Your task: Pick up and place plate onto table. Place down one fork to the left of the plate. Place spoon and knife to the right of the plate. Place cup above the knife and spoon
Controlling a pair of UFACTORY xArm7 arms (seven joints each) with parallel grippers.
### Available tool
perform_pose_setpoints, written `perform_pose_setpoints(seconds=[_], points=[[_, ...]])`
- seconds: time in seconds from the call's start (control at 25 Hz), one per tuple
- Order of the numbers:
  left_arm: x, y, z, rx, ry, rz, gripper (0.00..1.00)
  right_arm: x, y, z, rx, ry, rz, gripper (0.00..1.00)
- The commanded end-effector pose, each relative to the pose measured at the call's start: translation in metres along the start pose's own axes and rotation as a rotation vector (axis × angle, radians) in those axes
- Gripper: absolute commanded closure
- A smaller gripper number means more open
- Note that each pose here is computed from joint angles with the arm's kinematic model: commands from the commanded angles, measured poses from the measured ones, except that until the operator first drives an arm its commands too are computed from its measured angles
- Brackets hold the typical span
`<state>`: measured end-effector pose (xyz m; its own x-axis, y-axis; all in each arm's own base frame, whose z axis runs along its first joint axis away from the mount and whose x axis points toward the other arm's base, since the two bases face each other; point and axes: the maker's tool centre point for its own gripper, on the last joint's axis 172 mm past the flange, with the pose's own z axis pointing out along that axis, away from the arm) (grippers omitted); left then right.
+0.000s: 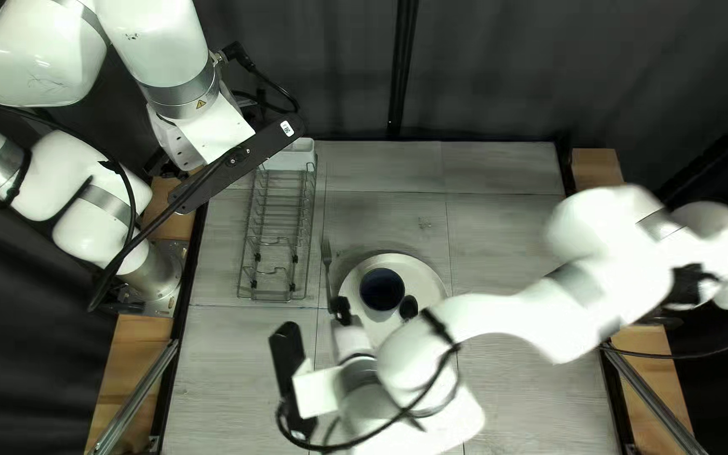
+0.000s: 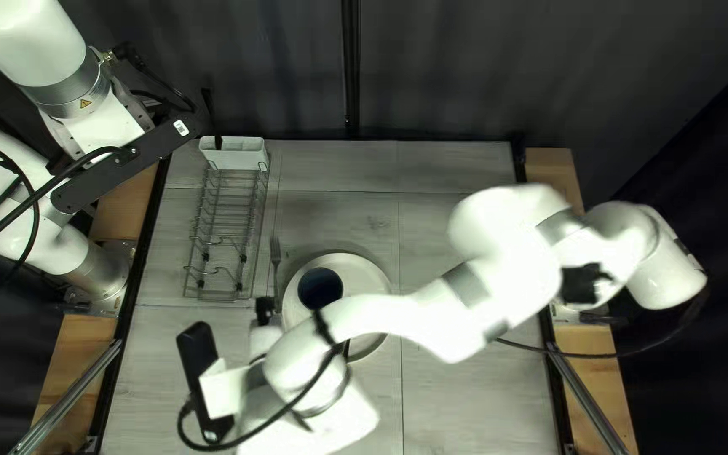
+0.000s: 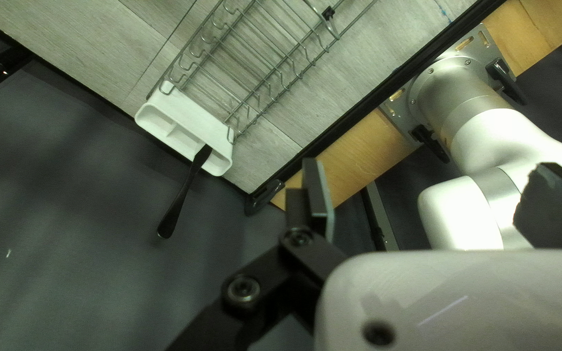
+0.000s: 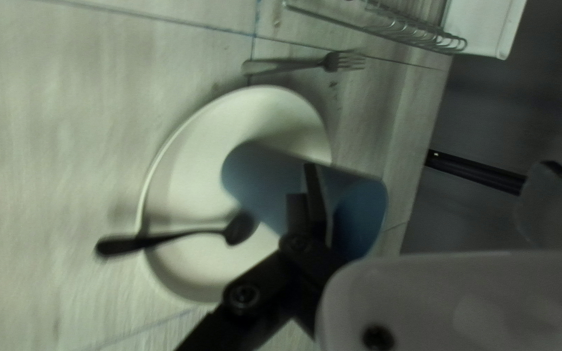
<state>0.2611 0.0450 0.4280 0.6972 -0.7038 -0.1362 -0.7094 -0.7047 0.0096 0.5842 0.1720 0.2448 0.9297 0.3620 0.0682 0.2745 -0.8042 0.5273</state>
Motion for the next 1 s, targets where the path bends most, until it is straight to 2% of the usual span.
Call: perform_pose_setpoints(seconds=[0.04,0.08,0.36,0.48,0.6,0.8,1.0], points=[[0.000,0.000,0.000,0.000,0.000,0.000,0.00,-0.048,-0.009,-0.003,0.227,0.147,-0.145,0.00],[0.000,0.000,0.000,0.000,0.000,0.000,0.00,-0.051,-0.010,-0.003,0.252,0.163,-0.165,0.00],[0.000,0.000,0.000,0.000,0.000,0.000,0.00,-0.051,-0.010,-0.003,0.252,0.163,-0.165,0.00],[0.000,0.000,0.000,0.000,0.000,0.000,0.00,-0.061,-0.003,0.004,0.263,0.163,-0.239,0.00],[0.000,0.000,0.000,0.000,0.000,0.000,0.00,-0.086,0.033,0.015,0.288,0.141,-0.276,0.00],[0.000,0.000,0.000,0.000,0.000,0.000,0.00,-0.141,0.084,0.031,0.348,0.142,-0.215,0.00],[0.000,0.000,0.000,0.000,0.000,0.000,0.00,-0.179,0.116,0.015,0.393,0.158,-0.178,0.00]])
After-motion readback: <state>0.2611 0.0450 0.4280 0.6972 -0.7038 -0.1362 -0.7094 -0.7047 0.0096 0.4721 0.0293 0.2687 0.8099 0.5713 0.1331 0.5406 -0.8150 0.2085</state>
